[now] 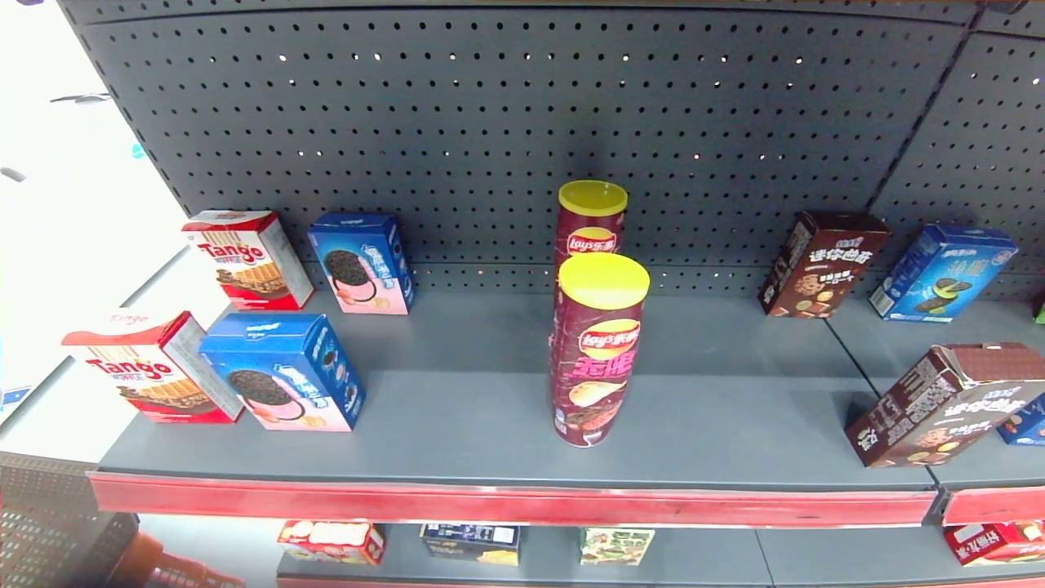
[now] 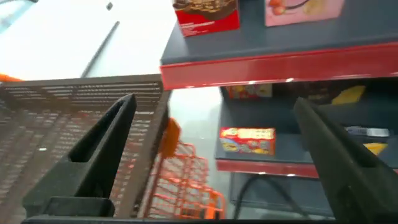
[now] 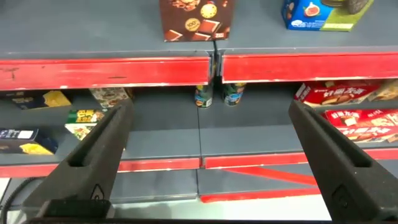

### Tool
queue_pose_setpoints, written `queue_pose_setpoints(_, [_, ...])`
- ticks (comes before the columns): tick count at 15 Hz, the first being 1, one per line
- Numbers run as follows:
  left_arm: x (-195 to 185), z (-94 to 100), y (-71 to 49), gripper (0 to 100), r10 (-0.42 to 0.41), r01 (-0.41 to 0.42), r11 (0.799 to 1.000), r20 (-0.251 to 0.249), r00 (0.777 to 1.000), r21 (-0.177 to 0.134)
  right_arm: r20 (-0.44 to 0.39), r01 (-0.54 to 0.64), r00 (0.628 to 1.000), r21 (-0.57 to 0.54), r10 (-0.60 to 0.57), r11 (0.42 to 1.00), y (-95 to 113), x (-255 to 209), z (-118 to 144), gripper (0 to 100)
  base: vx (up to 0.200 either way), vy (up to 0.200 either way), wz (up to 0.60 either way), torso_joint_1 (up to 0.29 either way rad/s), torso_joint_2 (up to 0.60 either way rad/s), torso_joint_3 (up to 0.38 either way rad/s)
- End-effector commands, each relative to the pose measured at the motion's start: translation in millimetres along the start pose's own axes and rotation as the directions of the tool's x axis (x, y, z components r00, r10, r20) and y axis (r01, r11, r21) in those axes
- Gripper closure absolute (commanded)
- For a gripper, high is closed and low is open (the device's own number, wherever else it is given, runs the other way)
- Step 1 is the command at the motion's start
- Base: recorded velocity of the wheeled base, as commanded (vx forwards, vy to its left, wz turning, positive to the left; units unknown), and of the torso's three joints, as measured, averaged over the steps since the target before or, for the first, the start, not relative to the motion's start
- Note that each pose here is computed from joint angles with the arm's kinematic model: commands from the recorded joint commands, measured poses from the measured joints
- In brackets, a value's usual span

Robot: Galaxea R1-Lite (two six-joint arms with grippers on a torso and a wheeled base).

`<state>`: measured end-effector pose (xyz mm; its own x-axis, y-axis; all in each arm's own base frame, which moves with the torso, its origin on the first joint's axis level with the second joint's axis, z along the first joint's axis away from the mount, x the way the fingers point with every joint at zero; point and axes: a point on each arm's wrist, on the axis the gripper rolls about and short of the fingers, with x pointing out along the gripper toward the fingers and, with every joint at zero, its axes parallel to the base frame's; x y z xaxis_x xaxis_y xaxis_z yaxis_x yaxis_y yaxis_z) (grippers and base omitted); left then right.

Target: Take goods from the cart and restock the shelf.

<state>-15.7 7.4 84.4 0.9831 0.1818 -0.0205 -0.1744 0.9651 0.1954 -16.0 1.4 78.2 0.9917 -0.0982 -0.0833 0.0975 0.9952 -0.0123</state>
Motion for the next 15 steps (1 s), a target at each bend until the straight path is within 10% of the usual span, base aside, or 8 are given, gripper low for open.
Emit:
queue_pose_setpoints(1, [-0.1,-0.5,-0.3,0,-0.01,0.01,1.0,-0.003,1.0,-0.023,-0.007,-0.004,1.0,0.001,0.004,1.0,0.0,0.5,-0.6,0,0.0,0.0,0.0,0.0,0.0,0.0])
queue_pose_setpoints(6, [-0.2,-0.2,-3.5,0,-0.201,0.202,0.976,0.031,0.979,-0.081,-0.007,-0.002,1.0,0.001,0.002,1.0,0.0,0.5,-0.6,0,0.0,0.0,0.0,0.0,0.0,0.0])
queue_pose_setpoints(9, [-1.9,-6.0,-7.1,0,-0.314,0.307,0.942,-0.031,0.949,-0.138,-0.007,-0.004,1.0,0.001,0.004,1.0,0.0,0.5,-0.6,0,0.0,0.0,0.0,0.0,0.0,0.0])
queue_pose_setpoints(15, [-8.3,-7.6,-8.3,0,-0.202,0.209,0.968,0.061,0.977,-0.139,-0.007,-0.002,1.0,0.001,0.002,1.0,0.0,0.5,-0.6,0,0.0,0.0,0.0,0.0,0.0,0.0])
